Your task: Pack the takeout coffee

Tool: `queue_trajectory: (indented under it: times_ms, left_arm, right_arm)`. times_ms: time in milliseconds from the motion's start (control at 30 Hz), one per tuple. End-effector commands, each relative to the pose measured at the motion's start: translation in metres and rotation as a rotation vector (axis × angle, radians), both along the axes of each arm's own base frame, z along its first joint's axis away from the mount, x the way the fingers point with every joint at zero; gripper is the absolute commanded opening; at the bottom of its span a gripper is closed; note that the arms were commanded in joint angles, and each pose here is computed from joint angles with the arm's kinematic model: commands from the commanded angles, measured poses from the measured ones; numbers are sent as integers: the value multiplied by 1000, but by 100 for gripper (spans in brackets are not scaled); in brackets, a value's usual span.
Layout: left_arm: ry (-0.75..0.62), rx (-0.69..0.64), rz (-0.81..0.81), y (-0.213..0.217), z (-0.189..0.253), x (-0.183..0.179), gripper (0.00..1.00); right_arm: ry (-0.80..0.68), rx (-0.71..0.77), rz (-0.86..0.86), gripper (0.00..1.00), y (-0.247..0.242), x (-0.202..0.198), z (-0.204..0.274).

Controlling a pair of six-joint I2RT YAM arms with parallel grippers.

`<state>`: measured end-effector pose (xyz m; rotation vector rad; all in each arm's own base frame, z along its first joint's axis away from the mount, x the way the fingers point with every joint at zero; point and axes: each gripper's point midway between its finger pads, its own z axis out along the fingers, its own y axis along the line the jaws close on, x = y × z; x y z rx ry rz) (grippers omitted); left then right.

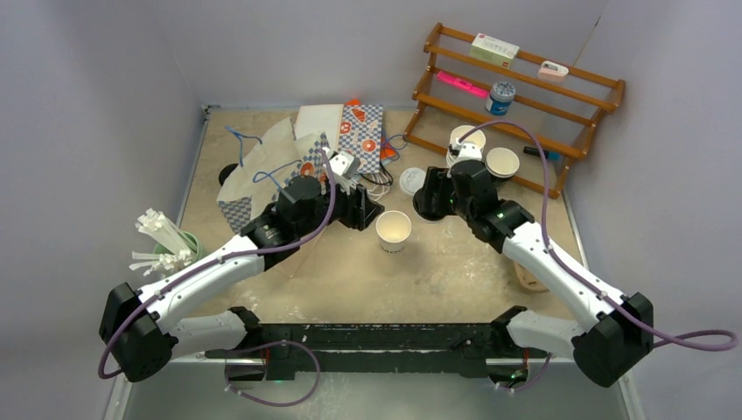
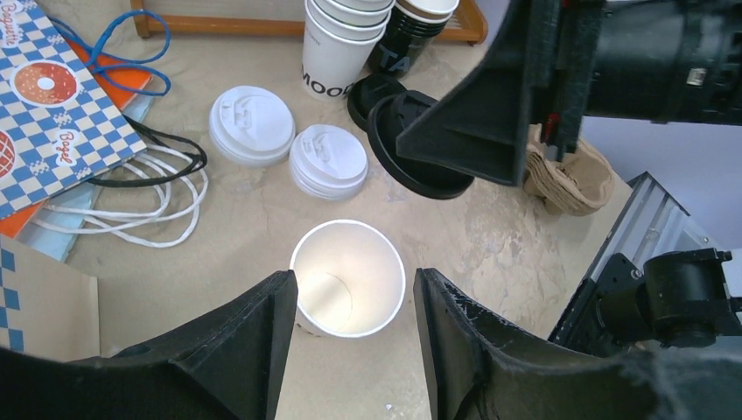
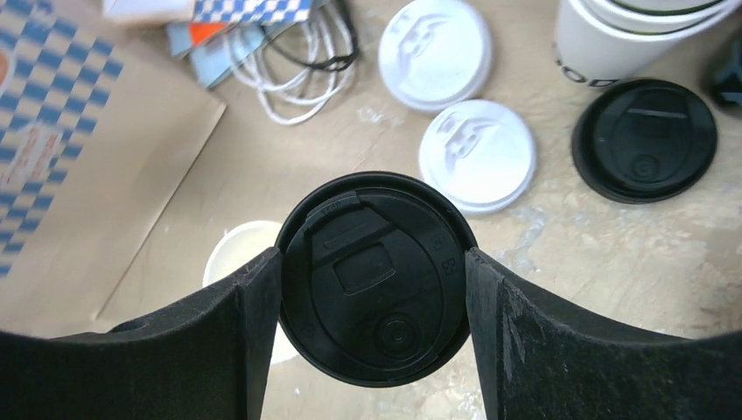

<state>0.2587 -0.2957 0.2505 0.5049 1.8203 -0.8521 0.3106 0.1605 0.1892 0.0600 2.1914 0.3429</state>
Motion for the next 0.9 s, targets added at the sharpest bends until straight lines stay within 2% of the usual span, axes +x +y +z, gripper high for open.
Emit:
queue_trajectory:
  times_ms: [0, 267, 333, 567, 867]
  left_arm:
    - [15, -32, -8, 2, 4, -9, 54]
    - [95, -50, 70, 13, -11, -11, 53]
    - [129, -12, 83, 18, -22, -13, 53]
    - [170, 8, 113, 24, -35, -7, 53]
    - [211, -8, 125, 34, -46, -1, 51]
  right_arm:
    - [16, -3, 218, 60, 29, -30, 8]
    - [-2, -56, 398, 60, 68, -45, -1]
    - [-16, -59, 419, 60, 78, -45, -1]
    - [-16, -145, 418, 60, 91, -38, -12]
    - [-26, -155, 440, 60, 104, -38, -18]
